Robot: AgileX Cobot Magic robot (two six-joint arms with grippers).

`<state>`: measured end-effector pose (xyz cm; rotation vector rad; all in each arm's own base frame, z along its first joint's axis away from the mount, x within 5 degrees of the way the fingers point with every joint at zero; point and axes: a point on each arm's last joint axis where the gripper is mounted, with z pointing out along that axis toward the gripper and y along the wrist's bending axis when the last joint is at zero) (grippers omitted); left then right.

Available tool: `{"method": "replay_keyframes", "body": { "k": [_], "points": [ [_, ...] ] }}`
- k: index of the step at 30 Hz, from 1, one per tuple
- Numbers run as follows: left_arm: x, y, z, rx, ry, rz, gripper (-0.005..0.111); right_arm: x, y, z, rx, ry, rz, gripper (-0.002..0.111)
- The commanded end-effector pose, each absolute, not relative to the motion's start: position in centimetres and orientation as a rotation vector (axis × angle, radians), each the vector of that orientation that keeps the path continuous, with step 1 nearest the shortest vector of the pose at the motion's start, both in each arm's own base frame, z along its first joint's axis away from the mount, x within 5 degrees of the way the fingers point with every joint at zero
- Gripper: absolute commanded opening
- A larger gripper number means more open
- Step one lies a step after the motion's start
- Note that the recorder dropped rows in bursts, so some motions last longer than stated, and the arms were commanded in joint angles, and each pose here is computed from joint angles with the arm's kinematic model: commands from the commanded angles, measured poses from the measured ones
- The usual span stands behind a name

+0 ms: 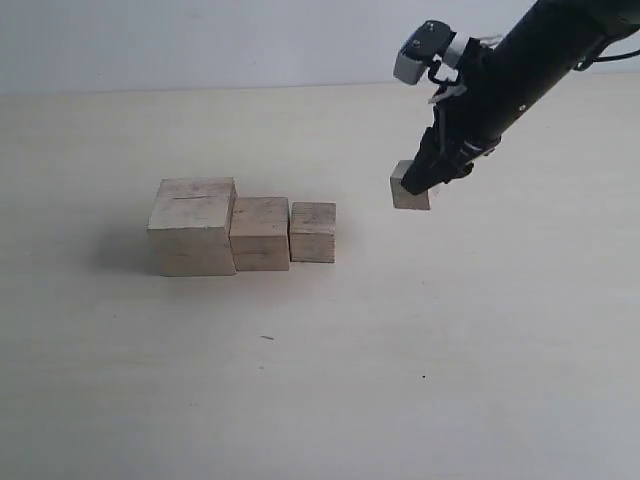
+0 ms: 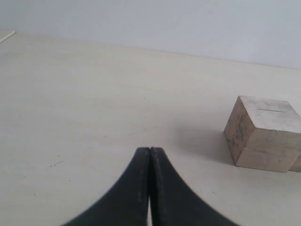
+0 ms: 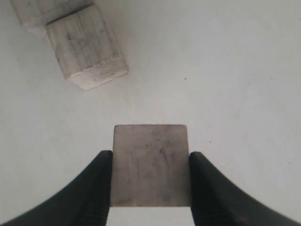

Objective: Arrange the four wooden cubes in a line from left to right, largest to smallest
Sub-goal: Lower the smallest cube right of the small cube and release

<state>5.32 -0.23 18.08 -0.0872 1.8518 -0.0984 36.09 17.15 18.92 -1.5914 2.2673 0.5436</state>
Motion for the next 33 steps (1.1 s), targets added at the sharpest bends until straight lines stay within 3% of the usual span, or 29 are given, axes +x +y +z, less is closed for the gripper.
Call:
{"method": "replay_keyframes", "body": {
  "k": [1,12,19,33],
  "points": [
    [5.3,-0.3,18.1,-0.086,1.838,-0.111,0.000,36.3,17.5,16.9,-1.667,2.188,0.602,0.000],
    [5.3,-0.3,18.1,-0.086,1.838,-0.111,0.000,36.1,19.3,13.5,-1.894,1.827,0.777,0.000],
    [5.3,-0.3,18.1,-0.086,1.838,-0.111,0.000,36.4,19.5,11.1,-1.876,1.854,0.809,0.000],
    [5.3,-0.3,18.1,-0.086,1.838,-0.111,0.000,36.6,19.8,9.8,-1.889,1.774,0.811,0.000]
  ]
}}
